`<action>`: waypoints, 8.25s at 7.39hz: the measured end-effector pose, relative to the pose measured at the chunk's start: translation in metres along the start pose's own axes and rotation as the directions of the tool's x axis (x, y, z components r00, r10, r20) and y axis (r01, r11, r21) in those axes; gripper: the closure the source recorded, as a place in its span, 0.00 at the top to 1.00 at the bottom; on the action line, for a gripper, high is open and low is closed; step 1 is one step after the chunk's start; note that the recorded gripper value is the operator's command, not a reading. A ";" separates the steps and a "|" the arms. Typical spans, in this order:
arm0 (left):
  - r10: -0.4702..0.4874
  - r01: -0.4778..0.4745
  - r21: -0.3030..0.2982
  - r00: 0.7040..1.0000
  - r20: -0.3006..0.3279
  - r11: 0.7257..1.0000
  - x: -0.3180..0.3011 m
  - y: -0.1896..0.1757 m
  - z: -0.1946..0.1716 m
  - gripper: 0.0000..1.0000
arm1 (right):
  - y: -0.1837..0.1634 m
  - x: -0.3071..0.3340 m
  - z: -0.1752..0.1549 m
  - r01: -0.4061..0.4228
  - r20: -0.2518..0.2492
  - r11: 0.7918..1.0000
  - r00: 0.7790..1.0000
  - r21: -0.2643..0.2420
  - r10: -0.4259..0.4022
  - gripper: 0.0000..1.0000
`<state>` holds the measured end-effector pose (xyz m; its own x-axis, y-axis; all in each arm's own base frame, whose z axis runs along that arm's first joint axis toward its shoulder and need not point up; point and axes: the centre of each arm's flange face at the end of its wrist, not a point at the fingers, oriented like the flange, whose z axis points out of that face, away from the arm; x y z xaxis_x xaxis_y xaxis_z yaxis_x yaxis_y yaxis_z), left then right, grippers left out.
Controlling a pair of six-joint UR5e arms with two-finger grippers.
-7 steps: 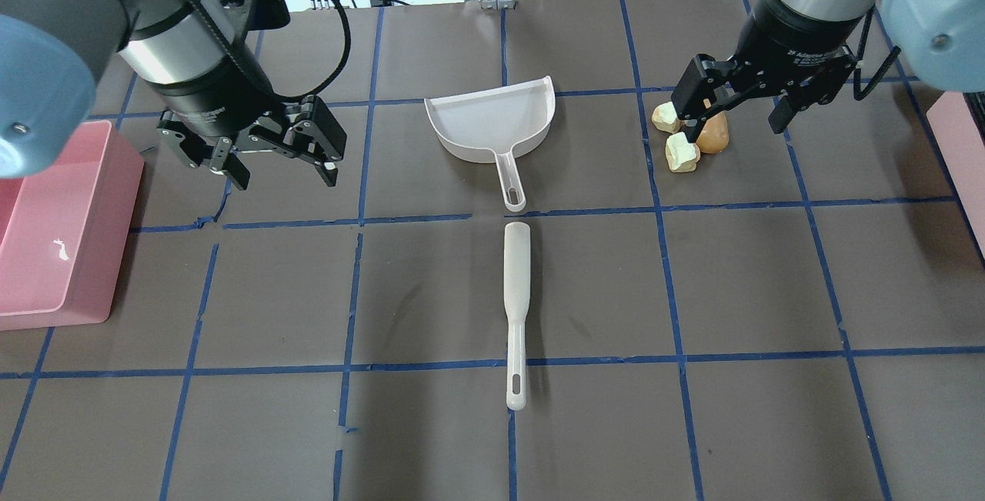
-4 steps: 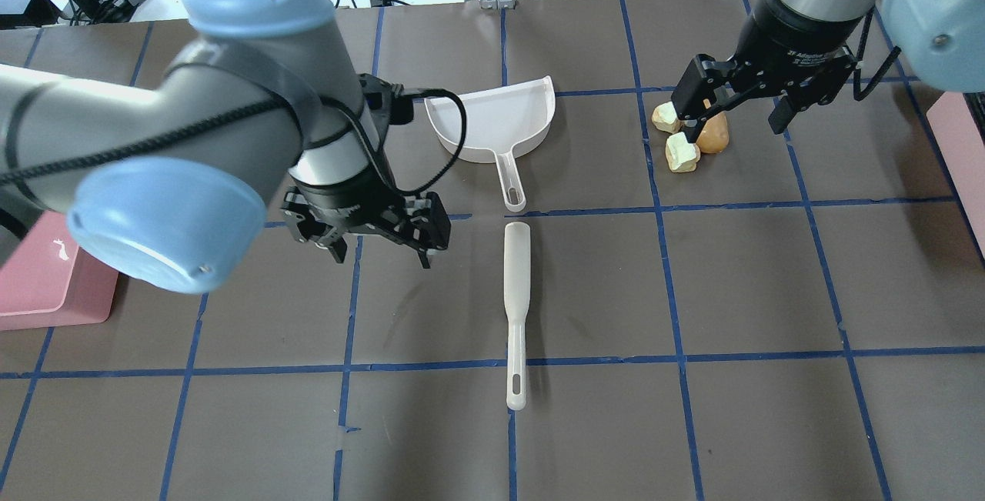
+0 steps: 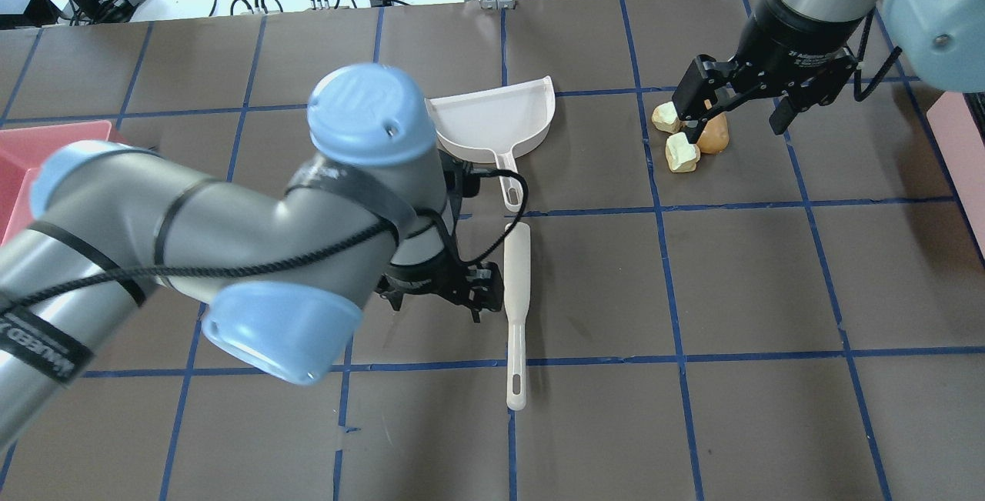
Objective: Sweep and dump trash in nearest bin
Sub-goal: 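Lower the left gripper and grasp the white brush handle, then lift the brush with the left gripper and carry it farther from the robot, then grasp the white dustpan handle with the right gripper, then drag the dustpan beside the trash with right gripper while left brings brush, then sweep potato and sponge into dustpan with left brush while right holds dustpan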
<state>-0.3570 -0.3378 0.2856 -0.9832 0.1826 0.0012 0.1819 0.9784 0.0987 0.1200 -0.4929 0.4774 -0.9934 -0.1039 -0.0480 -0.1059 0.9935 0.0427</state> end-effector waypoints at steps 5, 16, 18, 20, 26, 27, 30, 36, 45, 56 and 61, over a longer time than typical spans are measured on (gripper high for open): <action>0.056 -0.055 -0.015 0.998 0.021 0.998 0.043 0.006 0.068 0.68 | 0.002 0.002 0.003 -0.003 0.000 1.000 1.000 -0.007 0.003 1.00; 0.011 -0.011 -0.013 1.000 -0.001 1.000 0.018 0.018 0.007 0.00 | 0.001 0.002 0.003 -0.004 0.001 1.000 1.000 -0.006 0.004 1.00; -0.042 0.042 -0.049 0.999 -0.014 0.998 -0.003 0.026 -0.027 0.00 | 0.002 0.002 0.003 -0.003 0.001 1.000 1.000 -0.004 0.003 1.00; -0.132 0.131 -0.025 0.991 -0.030 0.991 -0.047 0.006 -0.097 0.00 | -0.003 -0.002 0.004 0.002 0.000 1.000 1.000 0.011 -0.002 1.00; -0.055 0.057 0.106 0.998 -0.020 0.993 -0.178 -0.082 -0.253 0.01 | -0.109 -0.154 0.097 0.029 0.027 0.987 0.999 0.158 -0.033 1.00; -0.046 0.047 0.102 0.999 -0.013 0.994 -0.180 -0.081 -0.253 0.03 | -0.127 -0.200 0.136 0.030 0.028 0.983 0.999 0.183 -0.036 1.00; -0.056 0.056 0.057 0.998 -0.013 0.997 -0.180 -0.072 -0.252 0.00 | -0.147 -0.240 0.207 0.048 0.009 0.975 0.999 0.216 -0.051 1.00; -0.119 0.120 0.043 0.992 -0.034 0.992 -0.185 -0.072 -0.250 0.00 | -0.131 -0.209 0.236 0.082 -0.024 0.989 0.997 0.126 -0.080 0.97; -0.119 0.121 0.037 0.992 -0.039 0.992 -0.184 -0.071 -0.249 0.00 | -0.122 -0.206 0.230 0.044 -0.002 0.996 0.999 0.080 -0.044 0.16; -0.226 0.230 0.036 0.970 -0.093 0.973 -0.129 -0.106 -0.220 0.00 | -0.027 0.195 0.025 0.576 0.013 0.811 0.816 -0.107 -0.578 0.17; -0.103 0.109 0.072 0.991 -0.081 0.991 0.053 -0.219 -0.134 0.00 | -0.055 0.365 0.143 0.797 -0.014 0.596 0.598 -0.099 -0.802 0.18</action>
<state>-0.4516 -0.5555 0.3976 -0.9948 0.0725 0.0719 0.0746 0.9969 0.0263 -0.2309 -0.5789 0.3144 -0.5093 -0.8592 -0.0492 -0.8592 0.5044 0.0859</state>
